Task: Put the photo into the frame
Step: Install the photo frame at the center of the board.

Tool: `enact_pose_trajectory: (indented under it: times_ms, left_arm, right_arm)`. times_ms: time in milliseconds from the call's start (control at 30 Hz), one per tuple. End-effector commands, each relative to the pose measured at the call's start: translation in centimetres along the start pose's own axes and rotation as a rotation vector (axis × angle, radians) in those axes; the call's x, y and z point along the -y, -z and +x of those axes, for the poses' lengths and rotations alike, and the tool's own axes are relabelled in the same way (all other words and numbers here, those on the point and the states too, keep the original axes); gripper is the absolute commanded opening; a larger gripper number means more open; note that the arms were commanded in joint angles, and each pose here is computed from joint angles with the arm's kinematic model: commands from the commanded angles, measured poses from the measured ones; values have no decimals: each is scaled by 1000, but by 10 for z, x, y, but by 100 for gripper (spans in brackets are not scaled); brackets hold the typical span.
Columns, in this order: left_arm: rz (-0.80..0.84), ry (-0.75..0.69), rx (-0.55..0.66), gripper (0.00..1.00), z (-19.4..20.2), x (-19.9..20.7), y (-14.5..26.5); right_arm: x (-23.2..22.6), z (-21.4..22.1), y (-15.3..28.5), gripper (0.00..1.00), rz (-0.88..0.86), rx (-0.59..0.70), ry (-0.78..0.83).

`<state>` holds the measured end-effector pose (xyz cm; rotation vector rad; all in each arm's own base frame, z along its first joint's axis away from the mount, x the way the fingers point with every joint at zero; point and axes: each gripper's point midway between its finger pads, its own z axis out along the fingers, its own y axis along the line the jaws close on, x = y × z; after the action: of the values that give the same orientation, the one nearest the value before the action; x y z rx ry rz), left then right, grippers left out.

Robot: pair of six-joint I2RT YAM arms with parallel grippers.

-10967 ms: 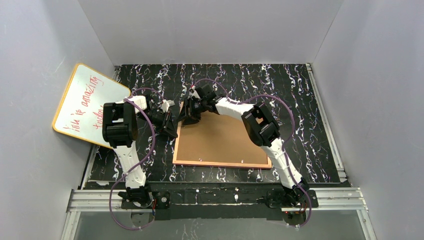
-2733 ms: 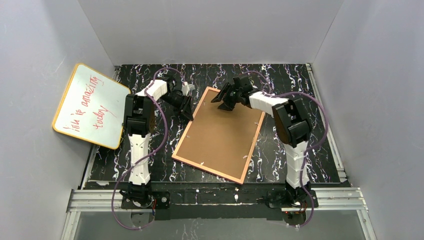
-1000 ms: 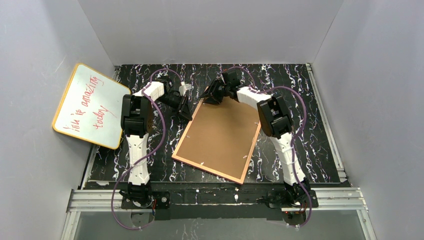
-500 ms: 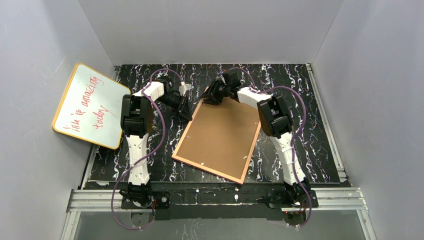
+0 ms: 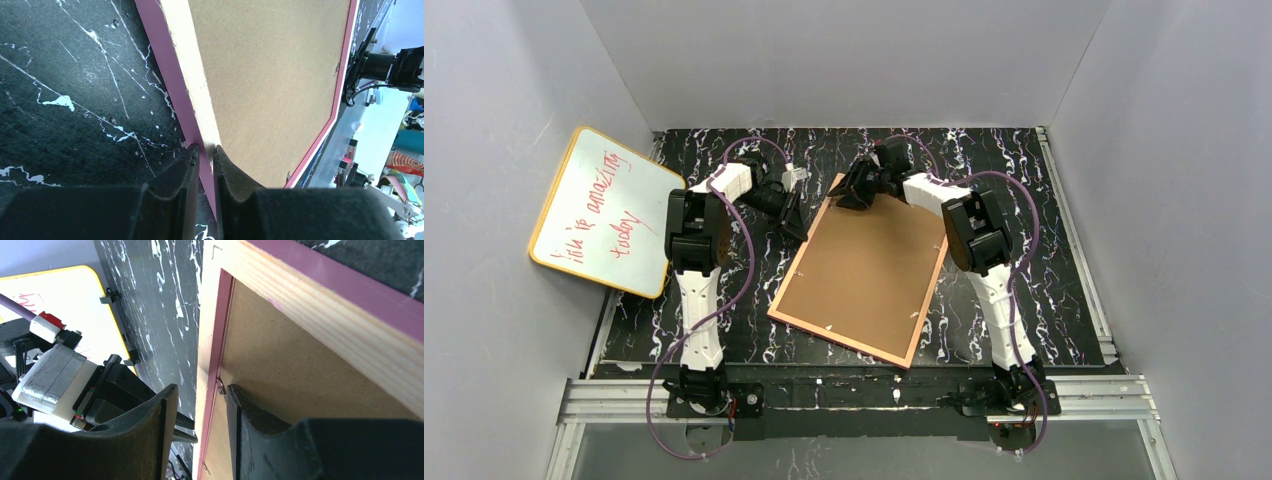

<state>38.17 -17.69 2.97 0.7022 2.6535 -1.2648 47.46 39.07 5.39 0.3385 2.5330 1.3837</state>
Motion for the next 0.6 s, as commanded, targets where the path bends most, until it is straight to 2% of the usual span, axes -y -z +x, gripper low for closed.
enact_pose_trajectory:
  times_ms: [0, 367, 567]
  left_arm:
    - [-90, -19, -104, 8, 27, -17, -10]
    - [-85, -12, -107, 7, 28, -18, -12]
    - [-85, -17, -111, 7, 30, -16, -10]
  right_arm:
    - [12, 23, -11, 49, 53, -66, 15]
    - [8, 31, -22, 48, 38, -102, 19]
    - [-8, 18, -14, 48, 14, -74, 49]
